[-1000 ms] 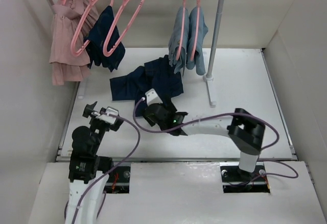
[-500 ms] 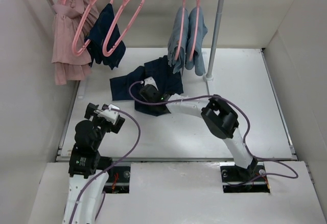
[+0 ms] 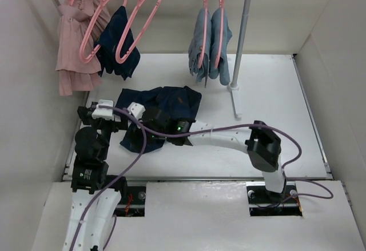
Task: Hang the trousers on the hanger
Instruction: Flatten out the trousers at the center of the board.
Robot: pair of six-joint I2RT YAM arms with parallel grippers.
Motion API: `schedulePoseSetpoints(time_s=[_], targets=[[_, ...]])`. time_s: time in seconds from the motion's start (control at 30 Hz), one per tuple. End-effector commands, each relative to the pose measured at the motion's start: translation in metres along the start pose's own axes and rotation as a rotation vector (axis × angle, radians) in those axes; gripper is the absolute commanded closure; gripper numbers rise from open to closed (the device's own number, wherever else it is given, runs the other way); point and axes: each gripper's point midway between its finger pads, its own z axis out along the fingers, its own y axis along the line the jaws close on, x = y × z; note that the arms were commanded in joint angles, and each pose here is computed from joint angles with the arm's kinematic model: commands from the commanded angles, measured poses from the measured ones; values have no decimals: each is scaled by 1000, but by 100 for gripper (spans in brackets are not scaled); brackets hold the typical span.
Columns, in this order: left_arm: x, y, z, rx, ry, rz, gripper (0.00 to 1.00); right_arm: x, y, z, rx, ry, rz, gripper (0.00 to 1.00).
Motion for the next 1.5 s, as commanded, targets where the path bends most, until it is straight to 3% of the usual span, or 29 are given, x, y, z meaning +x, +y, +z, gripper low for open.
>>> schedulePoseSetpoints(time_s=[0.0,0.1,0.17,0.3,0.43,0.53,0.6,0.67,0.7,0.73,0.77,0.83,0.93,0.97,1.07,1.1,1.13,1.17,1.2,1.23,1.27,1.37,1.43,1.47], targets=[[-4,4,8,-34,12,-61,0,-35,5,-30,-71,-142,10,0],[9,-6,13,27,68,1,0,-28,-27,-51,-15,-165,210,0],[34,-17,15,103,142,78,0,1,-77,-59,150,-150,323,0],[104,-47,21,324,407,227,0,11,-129,-77,336,-181,457,0],[127,-74,25,513,575,246,0,17,-172,-79,443,-184,629,0],[133,-95,30,595,626,271,0,34,-190,-62,494,-139,640,0],[129,-113,29,653,599,299,0,50,-191,-48,487,-73,601,2],[142,-124,27,681,620,328,0,72,-190,-32,482,0,596,14],[149,-120,29,648,635,353,0,75,-189,-32,475,12,598,33],[155,-118,31,622,640,352,0,95,-187,-33,487,50,616,45],[162,-115,32,606,659,362,0,98,-187,-38,499,40,638,68],[169,-111,34,576,671,377,3,109,-183,-51,526,45,650,100],[171,-119,31,625,660,369,13,124,-174,-88,537,41,660,100],[173,-122,27,657,666,372,16,140,-160,-96,524,69,645,100],[174,-136,17,735,664,375,43,143,-134,-128,479,94,629,100],[173,-138,16,749,657,390,56,155,-125,-135,462,131,624,100],[178,-142,11,768,664,399,91,158,-118,-150,449,147,627,100],[178,-141,12,749,671,406,100,161,-115,-158,441,156,629,100],[186,-140,8,755,694,408,100,167,-113,-166,444,165,629,94],[192,-142,1,776,712,424,100,156,-112,-180,449,125,637,79],[191,-144,-1,799,698,453,100,151,-114,-186,458,102,634,43],[182,-147,-27,914,659,527,100,113,-127,-199,515,-22,624,6],[171,-142,-53,1061,591,662,100,73,-134,-203,536,-109,622,0],[151,-139,-62,1088,475,723,100,70,-137,-192,542,-92,621,0]])
